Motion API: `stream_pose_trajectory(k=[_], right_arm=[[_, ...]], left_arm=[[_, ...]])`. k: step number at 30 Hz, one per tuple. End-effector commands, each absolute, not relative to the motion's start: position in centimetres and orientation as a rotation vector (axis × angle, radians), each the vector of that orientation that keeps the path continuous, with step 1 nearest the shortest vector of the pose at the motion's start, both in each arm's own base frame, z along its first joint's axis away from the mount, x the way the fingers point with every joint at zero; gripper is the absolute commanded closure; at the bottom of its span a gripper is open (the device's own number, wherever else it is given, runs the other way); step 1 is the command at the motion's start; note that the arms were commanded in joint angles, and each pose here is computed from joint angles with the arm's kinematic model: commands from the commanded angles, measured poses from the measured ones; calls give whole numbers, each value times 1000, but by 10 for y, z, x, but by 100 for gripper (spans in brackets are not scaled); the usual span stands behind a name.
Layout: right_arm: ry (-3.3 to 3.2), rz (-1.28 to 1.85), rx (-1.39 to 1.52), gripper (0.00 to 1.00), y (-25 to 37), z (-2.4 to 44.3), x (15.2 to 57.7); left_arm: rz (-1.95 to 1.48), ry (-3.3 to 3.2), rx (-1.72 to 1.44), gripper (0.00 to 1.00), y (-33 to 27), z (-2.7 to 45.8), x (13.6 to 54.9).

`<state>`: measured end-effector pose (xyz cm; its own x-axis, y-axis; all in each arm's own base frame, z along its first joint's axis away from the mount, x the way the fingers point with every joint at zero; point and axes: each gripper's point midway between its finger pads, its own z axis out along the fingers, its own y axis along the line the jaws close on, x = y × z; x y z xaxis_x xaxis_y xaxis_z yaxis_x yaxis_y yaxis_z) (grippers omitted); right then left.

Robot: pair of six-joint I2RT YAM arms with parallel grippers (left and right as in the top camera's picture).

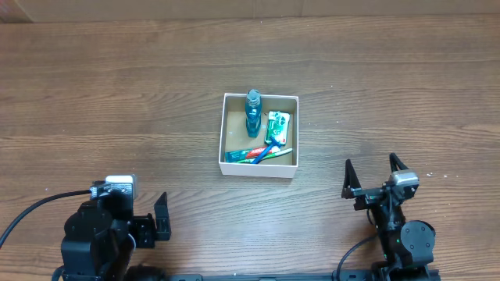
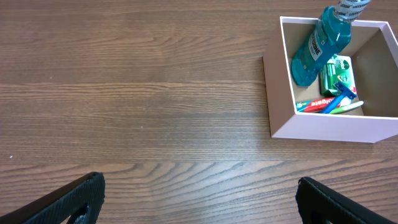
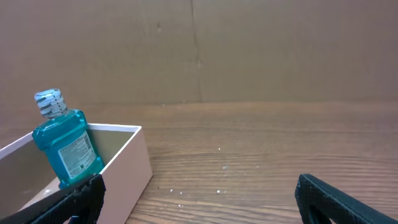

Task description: Pack container

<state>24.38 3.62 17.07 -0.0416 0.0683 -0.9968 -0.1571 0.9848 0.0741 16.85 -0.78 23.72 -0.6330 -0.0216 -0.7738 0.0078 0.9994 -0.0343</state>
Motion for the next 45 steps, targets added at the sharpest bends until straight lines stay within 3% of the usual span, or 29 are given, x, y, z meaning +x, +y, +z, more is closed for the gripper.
stream_pose_trajectory(k=[1, 18, 25, 33, 45], right_arm=[[1594, 177, -98, 0, 39, 170, 243], [1594, 175, -97, 0, 39, 170, 243], [1594, 175, -97, 0, 39, 170, 243], [1594, 175, -97, 0, 39, 170, 243], [1594, 175, -97, 0, 39, 170, 243]], left_arm=[[-48, 2257, -18, 0, -8, 236, 169], [-48, 2257, -18, 0, -8, 236, 169], [26, 2216, 11, 0, 1, 215, 156], [70, 1619, 17, 0, 2, 213, 228], [-64, 1639, -138, 0, 7, 157, 246]])
